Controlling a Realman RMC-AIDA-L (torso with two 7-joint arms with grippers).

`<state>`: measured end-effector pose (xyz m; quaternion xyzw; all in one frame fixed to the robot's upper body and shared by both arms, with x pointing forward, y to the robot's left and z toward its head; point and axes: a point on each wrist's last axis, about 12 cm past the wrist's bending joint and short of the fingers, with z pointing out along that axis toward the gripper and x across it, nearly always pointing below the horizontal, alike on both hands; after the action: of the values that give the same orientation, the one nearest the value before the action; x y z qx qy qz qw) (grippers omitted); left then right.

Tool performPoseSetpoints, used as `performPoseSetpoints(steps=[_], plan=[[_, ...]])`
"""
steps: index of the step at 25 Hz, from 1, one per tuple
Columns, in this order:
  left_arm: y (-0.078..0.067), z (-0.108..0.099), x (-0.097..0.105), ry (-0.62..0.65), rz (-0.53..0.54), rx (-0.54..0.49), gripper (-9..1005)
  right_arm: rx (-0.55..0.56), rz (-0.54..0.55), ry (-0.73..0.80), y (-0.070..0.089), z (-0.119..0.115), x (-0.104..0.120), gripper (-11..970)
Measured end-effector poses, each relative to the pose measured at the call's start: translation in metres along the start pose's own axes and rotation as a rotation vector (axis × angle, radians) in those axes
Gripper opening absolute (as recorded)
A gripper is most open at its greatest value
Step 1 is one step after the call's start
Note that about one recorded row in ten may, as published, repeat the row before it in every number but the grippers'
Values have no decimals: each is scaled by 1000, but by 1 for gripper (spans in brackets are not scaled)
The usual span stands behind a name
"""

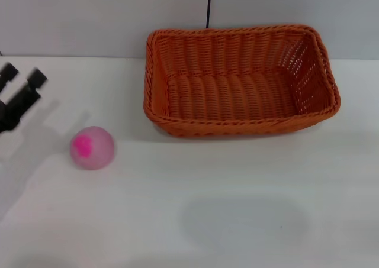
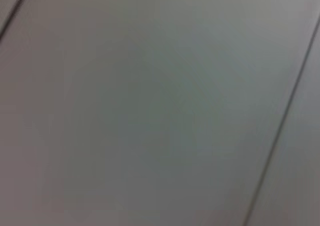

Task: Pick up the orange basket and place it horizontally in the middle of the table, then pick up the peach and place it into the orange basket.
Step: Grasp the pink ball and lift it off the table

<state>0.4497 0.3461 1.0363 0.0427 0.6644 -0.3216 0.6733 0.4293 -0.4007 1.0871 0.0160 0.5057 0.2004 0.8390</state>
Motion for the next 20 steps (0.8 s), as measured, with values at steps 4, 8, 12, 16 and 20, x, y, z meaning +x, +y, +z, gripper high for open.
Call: performPoseSetpoints(steps=[4, 8, 12, 16, 20], plan=[[3, -8, 4, 94, 28, 20, 820, 105, -16, -9, -8, -12, -1, 423], [4, -13, 10, 182, 42, 34, 820, 172, -20, -7, -13, -18, 0, 423], [5, -19, 18, 266, 54, 43, 819, 179, -17, -7, -15, -15, 1, 423], [4, -21, 21, 300, 58, 48, 818, 179, -11, -8, -15, -12, 2, 423], [2, -20, 28, 334, 56, 53, 818, 185, -3, -5, -15, -10, 4, 423]])
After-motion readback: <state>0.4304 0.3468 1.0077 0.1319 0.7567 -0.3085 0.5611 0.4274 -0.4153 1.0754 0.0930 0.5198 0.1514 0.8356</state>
